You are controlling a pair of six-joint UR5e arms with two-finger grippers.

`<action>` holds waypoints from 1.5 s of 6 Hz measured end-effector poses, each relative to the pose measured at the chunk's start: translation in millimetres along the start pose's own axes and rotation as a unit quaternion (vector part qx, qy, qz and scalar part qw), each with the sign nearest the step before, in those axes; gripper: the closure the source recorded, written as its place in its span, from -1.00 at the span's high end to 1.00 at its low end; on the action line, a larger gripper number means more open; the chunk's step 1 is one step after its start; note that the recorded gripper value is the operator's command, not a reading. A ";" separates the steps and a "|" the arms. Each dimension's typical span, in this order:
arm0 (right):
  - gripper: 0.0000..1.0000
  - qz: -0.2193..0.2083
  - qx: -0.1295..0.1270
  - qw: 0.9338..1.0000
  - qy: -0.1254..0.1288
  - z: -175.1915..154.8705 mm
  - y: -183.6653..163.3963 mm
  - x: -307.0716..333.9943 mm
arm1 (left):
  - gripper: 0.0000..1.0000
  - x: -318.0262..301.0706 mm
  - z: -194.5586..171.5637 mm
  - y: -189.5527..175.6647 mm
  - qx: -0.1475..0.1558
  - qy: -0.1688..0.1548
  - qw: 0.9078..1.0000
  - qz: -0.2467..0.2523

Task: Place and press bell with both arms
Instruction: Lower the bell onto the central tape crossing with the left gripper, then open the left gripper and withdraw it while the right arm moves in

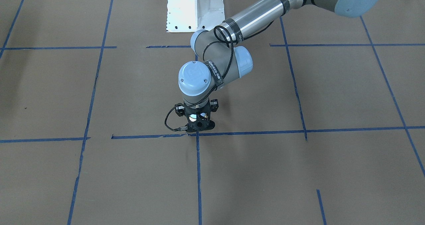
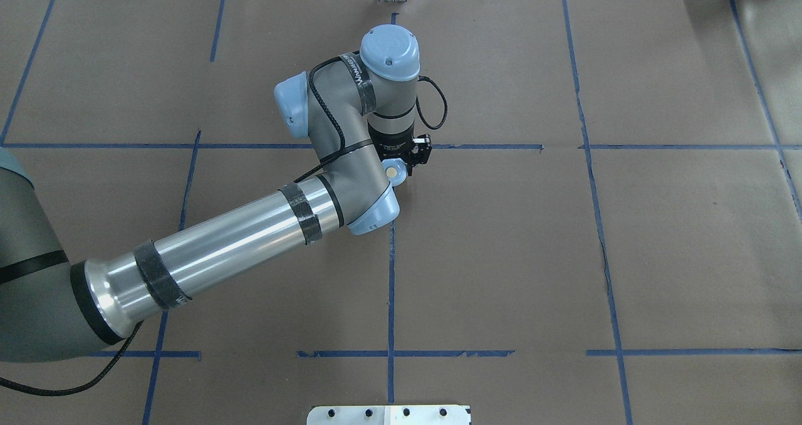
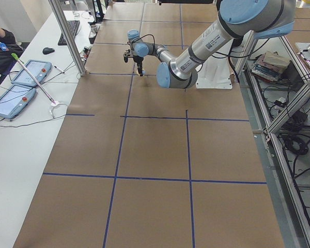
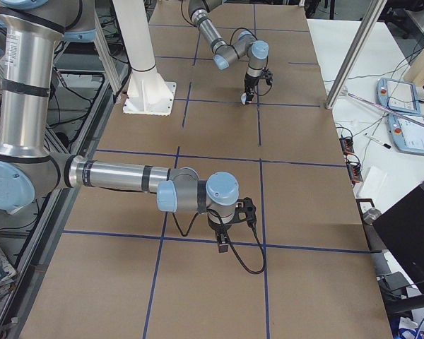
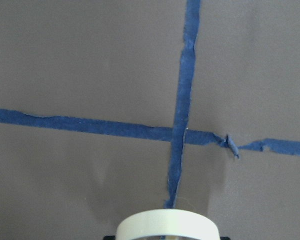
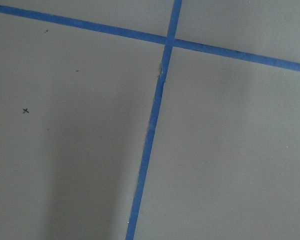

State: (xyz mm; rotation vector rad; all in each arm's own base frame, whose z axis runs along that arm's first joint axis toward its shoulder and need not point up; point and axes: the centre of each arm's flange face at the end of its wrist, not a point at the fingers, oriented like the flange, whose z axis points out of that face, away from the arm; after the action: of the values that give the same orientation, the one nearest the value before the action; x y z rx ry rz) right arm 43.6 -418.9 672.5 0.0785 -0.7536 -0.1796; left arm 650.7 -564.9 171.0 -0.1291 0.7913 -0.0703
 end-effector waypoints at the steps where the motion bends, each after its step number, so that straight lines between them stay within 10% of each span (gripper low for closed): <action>1: 1.00 0.000 0.000 1.000 0.000 -0.4 -0.4 -0.3 | 0.28 -0.6 1.1 -0.5 0.000 -0.001 1.000 0.000; 3: 1.00 -0.001 0.001 1.000 0.000 -1.2 -1.7 -1.0 | 1.00 -0.8 1.3 -0.9 0.000 -0.001 1.000 0.000; 9: 1.00 0.007 0.019 1.000 -0.021 -14.9 -43.8 -32.7 | 1.00 -51.0 -73.5 -50.7 0.028 0.038 0.999 0.016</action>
State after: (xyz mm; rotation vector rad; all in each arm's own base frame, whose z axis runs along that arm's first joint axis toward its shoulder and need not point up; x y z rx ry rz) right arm 24.6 -455.5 633.8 0.1062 -0.7992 -0.1537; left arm 561.8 -615.9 163.0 -0.0617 0.8661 -0.0668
